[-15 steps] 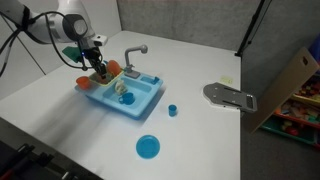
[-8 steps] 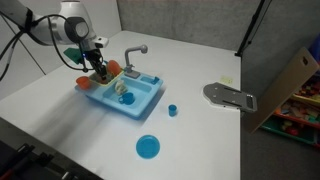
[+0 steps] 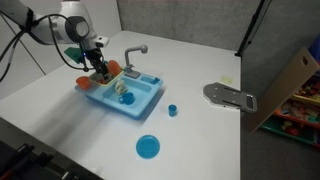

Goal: Put the orange cup on the dish rack

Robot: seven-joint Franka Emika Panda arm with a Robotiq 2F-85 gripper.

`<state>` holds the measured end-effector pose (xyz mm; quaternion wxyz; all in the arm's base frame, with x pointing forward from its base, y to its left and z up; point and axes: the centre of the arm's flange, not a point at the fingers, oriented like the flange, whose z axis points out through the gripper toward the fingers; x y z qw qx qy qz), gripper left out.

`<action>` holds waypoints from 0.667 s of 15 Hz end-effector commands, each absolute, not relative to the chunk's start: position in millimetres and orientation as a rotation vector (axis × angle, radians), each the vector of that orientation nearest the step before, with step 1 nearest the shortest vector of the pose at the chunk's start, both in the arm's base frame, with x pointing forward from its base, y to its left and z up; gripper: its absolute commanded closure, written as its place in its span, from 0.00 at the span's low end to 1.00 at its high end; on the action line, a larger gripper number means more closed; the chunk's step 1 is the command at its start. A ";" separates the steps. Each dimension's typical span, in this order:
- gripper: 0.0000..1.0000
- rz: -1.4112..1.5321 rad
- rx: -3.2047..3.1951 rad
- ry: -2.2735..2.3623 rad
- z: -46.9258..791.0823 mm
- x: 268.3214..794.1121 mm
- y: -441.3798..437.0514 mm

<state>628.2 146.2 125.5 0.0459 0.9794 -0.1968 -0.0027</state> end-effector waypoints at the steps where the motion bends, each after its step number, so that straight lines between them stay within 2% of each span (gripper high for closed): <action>1: 0.00 0.001 2.995 -0.604 139.8 634.4 144.6; 10: 0.00 -0.031 2.966 -0.602 187.7 628.7 131.3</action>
